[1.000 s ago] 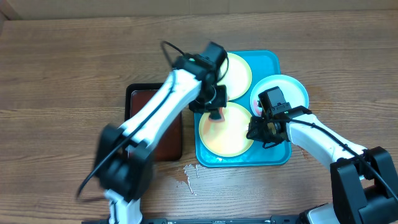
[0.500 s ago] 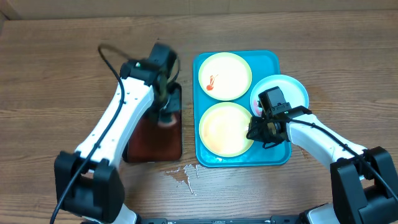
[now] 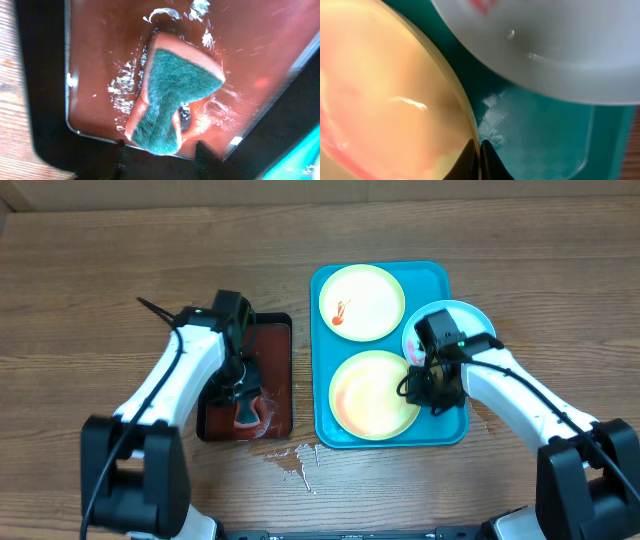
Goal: Clean dirty plates on tray and stack at the side
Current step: 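Return the sponge to the basin with the left gripper, then lift the yellow plate with the right gripper and tilt it over the basin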
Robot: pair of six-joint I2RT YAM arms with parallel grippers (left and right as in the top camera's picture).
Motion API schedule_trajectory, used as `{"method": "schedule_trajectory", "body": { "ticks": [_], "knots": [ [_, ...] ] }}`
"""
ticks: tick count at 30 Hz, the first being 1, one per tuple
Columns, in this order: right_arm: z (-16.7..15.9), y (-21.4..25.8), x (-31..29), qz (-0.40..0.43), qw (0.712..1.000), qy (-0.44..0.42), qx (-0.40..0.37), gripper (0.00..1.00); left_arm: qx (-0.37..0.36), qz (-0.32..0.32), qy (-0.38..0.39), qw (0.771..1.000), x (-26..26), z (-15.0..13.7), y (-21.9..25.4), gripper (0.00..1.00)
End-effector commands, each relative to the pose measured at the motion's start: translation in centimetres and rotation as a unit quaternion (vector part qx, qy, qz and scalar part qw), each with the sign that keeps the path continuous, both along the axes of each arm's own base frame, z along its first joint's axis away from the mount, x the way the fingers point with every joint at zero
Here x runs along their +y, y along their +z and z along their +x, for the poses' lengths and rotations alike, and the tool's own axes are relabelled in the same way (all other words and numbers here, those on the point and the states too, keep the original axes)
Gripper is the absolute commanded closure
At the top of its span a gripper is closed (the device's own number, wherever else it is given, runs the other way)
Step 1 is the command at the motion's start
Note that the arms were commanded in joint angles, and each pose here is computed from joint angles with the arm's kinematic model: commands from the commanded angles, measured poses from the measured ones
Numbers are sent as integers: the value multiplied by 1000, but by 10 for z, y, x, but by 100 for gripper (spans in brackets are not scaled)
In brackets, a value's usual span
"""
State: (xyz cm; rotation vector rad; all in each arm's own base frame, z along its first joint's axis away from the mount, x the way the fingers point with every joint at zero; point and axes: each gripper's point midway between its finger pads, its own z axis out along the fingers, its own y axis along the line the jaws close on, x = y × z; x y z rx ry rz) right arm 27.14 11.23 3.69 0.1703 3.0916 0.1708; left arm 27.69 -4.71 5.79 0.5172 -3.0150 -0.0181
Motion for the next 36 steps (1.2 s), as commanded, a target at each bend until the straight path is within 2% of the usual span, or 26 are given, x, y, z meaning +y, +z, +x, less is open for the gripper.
{"method": "schedule_trajectory", "body": {
  "ticks": [1, 3, 9, 12, 13, 15, 20, 23, 24, 28, 30, 36],
  "knots": [
    [36, 52, 5, -47, 994, 54, -82, 96, -91, -30, 6, 995, 2, 23, 52, 39],
    [45, 71, 11, -55, 991, 66, -101, 96, -113, -36, 15, 993, 7, 24, 68, 32],
    [72, 126, 55, -24, 975, 117, -188, 96, -173, -79, 45, 981, 23, 20, 114, 25],
    [81, 144, 89, 2, 961, 141, -236, 96, -216, -118, 62, 967, 30, 20, 144, 18],
    [83, 149, 110, 11, 952, 158, -264, 96, -244, -147, 64, 956, 30, 20, 162, 16],
    [85, 152, 136, -2, 938, 176, -300, 96, -277, -172, 62, 943, 31, 18, 184, 13],
    [84, 137, 171, -36, 922, 199, -330, 96, -296, -163, 56, 940, 34, 9, 196, 11],
    [83, 127, 183, -67, 913, 206, -344, 96, -295, -155, 47, 942, 36, 6, 195, 0],
    [83, 127, 185, -82, 909, 207, -353, 96, -291, -151, 50, 943, 37, 5, 194, 0],
    [83, 141, 188, -130, 887, 195, -397, 96, -274, -117, 60, 953, 48, -1, 186, 0],
    [83, 159, 183, -172, 867, 176, -433, 96, -269, -96, 65, 956, 55, -4, 183, 0],
    [73, 189, 180, -206, 840, 157, -476, 96, -269, -94, 65, 956, 56, -4, 183, 0]
  ]
}}
